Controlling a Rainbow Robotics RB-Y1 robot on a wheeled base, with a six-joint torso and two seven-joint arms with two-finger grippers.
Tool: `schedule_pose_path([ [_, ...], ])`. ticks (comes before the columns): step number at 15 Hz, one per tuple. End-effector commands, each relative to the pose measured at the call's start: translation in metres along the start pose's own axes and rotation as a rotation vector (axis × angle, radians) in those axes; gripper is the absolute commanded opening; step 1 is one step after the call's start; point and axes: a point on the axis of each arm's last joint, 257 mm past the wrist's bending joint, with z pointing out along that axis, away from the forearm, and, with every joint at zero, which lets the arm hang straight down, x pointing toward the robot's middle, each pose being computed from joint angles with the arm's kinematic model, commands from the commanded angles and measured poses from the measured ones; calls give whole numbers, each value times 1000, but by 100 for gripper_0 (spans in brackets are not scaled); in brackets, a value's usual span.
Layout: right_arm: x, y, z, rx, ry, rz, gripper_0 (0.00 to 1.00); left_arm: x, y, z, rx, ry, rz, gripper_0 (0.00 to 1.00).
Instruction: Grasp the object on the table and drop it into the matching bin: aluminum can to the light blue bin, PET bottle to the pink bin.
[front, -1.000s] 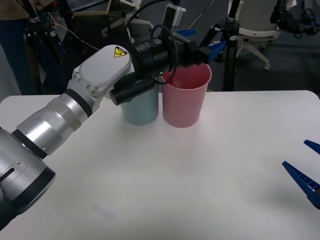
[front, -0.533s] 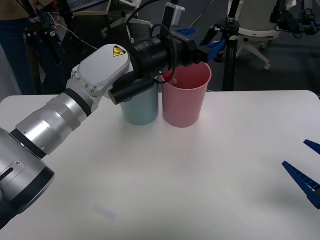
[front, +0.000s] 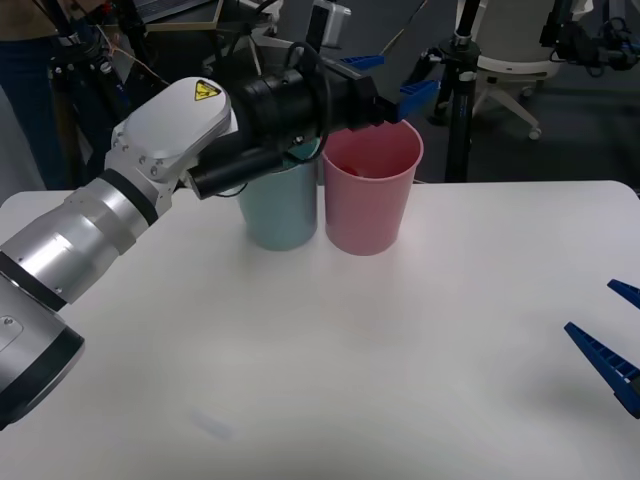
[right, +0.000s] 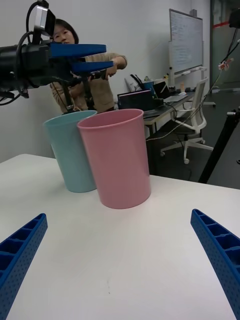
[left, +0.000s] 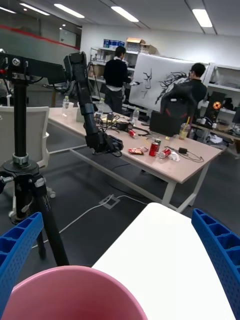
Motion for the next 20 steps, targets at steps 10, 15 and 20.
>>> schedule_pose_path([
  [10,0,0,0,0,0,0,100,-5,-22,-108,143,-9,39,100],
  [15,0,0,0,0,0,0,100,-3,-23,-186,113,-32,66,100],
  [20,0,0,0,0,0,0,100,11,-13,-246,70,-34,94,100],
])
